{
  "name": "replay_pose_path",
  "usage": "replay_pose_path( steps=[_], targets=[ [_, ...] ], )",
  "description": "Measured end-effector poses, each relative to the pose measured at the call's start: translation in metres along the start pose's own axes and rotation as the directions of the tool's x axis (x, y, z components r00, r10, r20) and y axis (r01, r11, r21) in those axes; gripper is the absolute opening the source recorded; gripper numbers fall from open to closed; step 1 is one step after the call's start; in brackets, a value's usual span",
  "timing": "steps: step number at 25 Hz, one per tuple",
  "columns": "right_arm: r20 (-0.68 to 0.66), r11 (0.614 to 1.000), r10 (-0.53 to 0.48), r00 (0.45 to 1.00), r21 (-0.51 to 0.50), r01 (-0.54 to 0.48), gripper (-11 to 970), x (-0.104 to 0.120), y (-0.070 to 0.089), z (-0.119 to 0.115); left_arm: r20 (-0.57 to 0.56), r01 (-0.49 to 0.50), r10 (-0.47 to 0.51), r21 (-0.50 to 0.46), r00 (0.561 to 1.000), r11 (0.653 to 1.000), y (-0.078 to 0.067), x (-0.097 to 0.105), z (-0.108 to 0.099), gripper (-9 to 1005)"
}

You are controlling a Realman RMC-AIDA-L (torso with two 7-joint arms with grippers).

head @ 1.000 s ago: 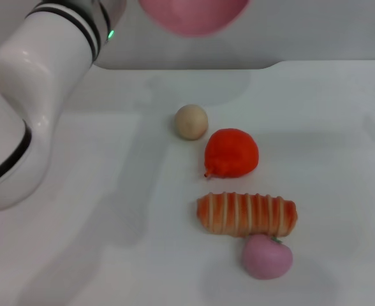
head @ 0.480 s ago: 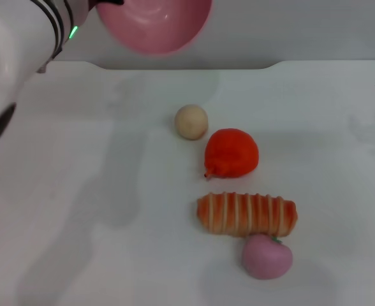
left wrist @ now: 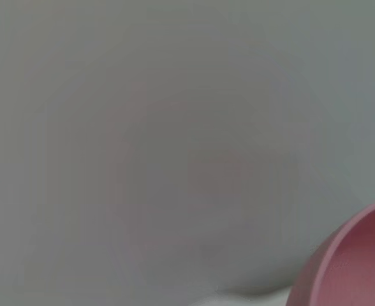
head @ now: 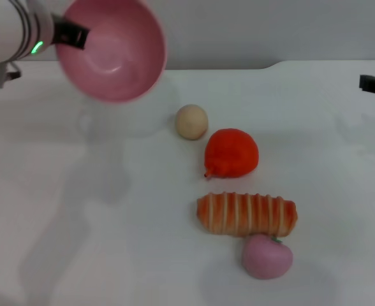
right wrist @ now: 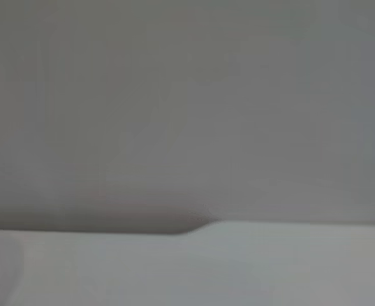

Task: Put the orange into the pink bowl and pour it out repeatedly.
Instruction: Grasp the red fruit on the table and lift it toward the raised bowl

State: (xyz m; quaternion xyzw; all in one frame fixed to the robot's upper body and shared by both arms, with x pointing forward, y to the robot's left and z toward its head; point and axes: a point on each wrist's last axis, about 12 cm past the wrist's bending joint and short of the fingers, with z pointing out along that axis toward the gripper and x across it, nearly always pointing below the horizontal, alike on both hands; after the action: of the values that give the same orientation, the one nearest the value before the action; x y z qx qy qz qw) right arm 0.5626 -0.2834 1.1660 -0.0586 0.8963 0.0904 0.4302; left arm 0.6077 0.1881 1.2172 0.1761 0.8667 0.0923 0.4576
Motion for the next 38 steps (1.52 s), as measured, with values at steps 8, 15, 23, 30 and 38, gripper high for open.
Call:
replay_pose_path(
  steps=[8, 15, 23, 30, 38],
  targets=[
    [0.057, 0.982, 0.007, 0.998, -0.187, 0.004, 579, -0.002, 0.029, 0.022, -0.195, 0.04, -0.026, 0.066, 0.98, 0.997, 0.023, 0.026, 0.013, 35],
    [-0.086, 0.952, -0.018, 0.996, -0.306, -0.009, 586, 0.016, 0.058, 0.067, -0.316, 0.053, -0.032, 0.06, 0.948, 0.997, 0.029, 0.044, 0.027, 35],
    [-0.164, 0.928, -0.136, 0.977, -0.366, 0.067, 651, 0.025, 0.095, 0.092, -0.365, 0.024, 0.006, 0.077, 0.931, 0.997, 0.024, 0.048, 0.042, 35],
    [-0.168, 0.92, -0.164, 0.972, -0.382, 0.089, 673, 0.025, 0.108, 0.096, -0.356, 0.006, 0.026, 0.089, 0.934, 0.996, 0.021, 0.042, 0.045, 35],
    [-0.208, 0.922, -0.167, 0.964, -0.379, 0.078, 657, 0.031, 0.11, 0.103, -0.355, 0.003, 0.03, 0.093, 0.935, 0.996, 0.019, 0.041, 0.045, 35]
  ],
)
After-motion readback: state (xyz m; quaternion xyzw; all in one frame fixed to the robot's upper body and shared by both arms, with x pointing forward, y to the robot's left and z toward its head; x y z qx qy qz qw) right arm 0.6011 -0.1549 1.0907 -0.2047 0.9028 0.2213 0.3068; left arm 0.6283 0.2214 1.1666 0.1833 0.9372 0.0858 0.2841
